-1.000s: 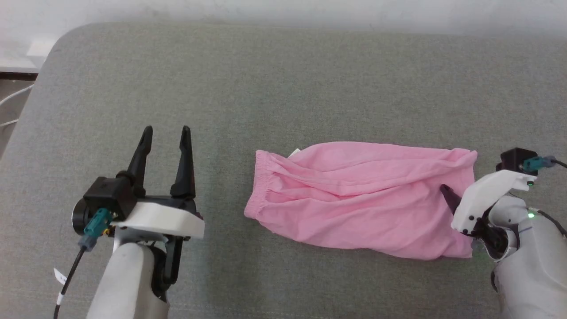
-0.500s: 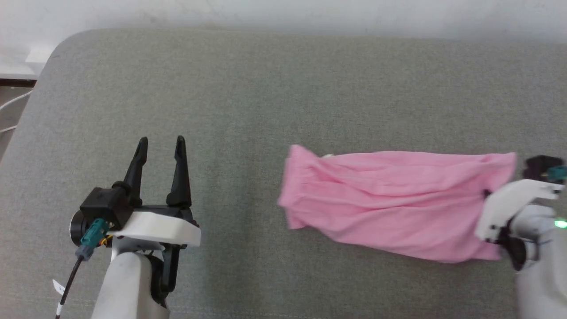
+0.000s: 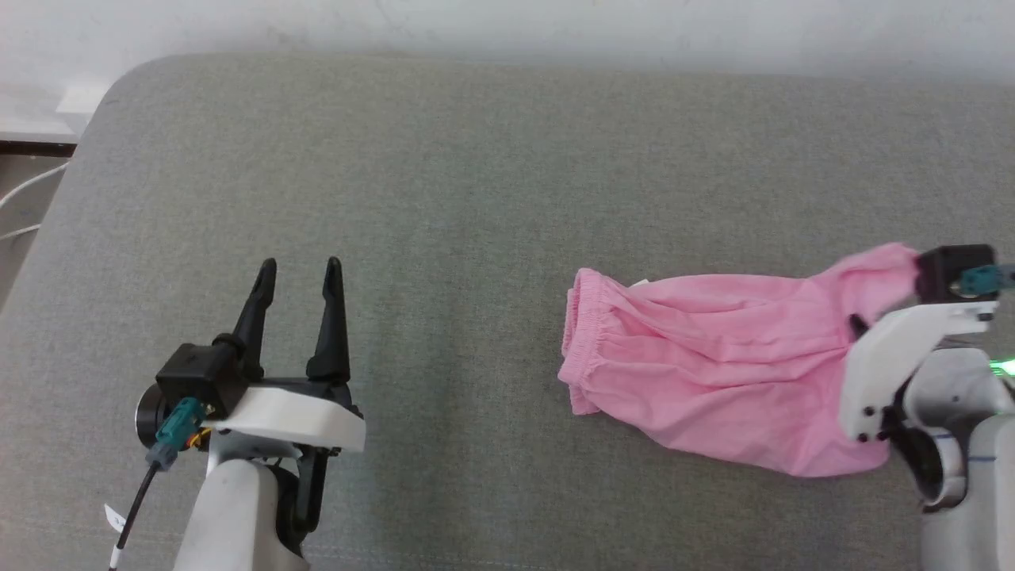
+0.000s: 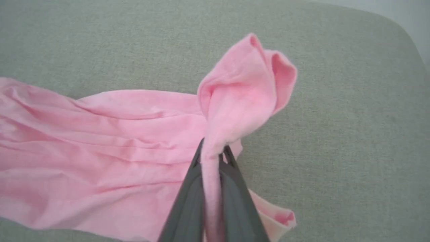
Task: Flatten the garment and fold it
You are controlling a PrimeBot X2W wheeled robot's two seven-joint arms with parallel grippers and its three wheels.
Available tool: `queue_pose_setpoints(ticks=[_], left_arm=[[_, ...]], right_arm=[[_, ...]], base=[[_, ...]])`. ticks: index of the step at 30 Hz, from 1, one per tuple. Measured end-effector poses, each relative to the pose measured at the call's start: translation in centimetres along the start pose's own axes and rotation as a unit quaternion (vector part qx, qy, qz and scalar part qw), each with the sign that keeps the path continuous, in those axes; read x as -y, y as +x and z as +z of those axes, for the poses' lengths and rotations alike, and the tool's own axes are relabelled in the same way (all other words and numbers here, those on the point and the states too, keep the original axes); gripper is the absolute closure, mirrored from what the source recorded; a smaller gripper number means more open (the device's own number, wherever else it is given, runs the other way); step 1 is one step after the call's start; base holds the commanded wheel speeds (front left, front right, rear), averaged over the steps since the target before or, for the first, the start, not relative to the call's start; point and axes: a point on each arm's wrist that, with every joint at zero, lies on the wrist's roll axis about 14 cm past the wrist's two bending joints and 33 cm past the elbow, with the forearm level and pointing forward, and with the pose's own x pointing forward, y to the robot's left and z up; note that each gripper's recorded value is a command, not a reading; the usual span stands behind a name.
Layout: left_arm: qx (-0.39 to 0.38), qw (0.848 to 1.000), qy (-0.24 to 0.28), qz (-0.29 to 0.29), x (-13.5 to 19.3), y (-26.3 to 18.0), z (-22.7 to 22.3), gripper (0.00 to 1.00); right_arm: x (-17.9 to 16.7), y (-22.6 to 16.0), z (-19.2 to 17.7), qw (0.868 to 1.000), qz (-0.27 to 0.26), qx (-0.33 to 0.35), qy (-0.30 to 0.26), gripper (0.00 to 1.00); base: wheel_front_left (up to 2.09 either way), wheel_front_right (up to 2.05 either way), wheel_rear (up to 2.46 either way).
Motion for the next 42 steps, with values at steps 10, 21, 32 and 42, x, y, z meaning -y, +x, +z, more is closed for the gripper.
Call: queue_pose_setpoints(ticks=[10,21,32,42], left_arm=[[-0.004,1.0,0.001,0.005,-0.6,-0.4,-0.1,0.0],[-0.013,1.0,-0.008,0.007,-0.7,0.0,-0.9,0.0],[-0.018,1.0,-0.01,0.016,-1.0,0.1,-1.3,0.0],[-0.002,1.0,-0.014,0.005,-0.1,0.2,-0.2,0.0]], right_arm=[[-11.8,-3.0,0.8,0.982,0.166,-0.019,-0.087,1.0],[-18.0,1.2,0.2,0.959,0.241,-0.062,-0.137,1.0],[-22.1,1.8,0.5,0.943,0.316,-0.033,-0.105,0.0],[-16.0,-3.5,11.9,0.918,0.282,0.27,0.07,0.0]], base=[[0.0,0.0,0.0],[0.0,0.0,0.0],[0.0,0.0,0.0],[0.0,0.0,0.0]])
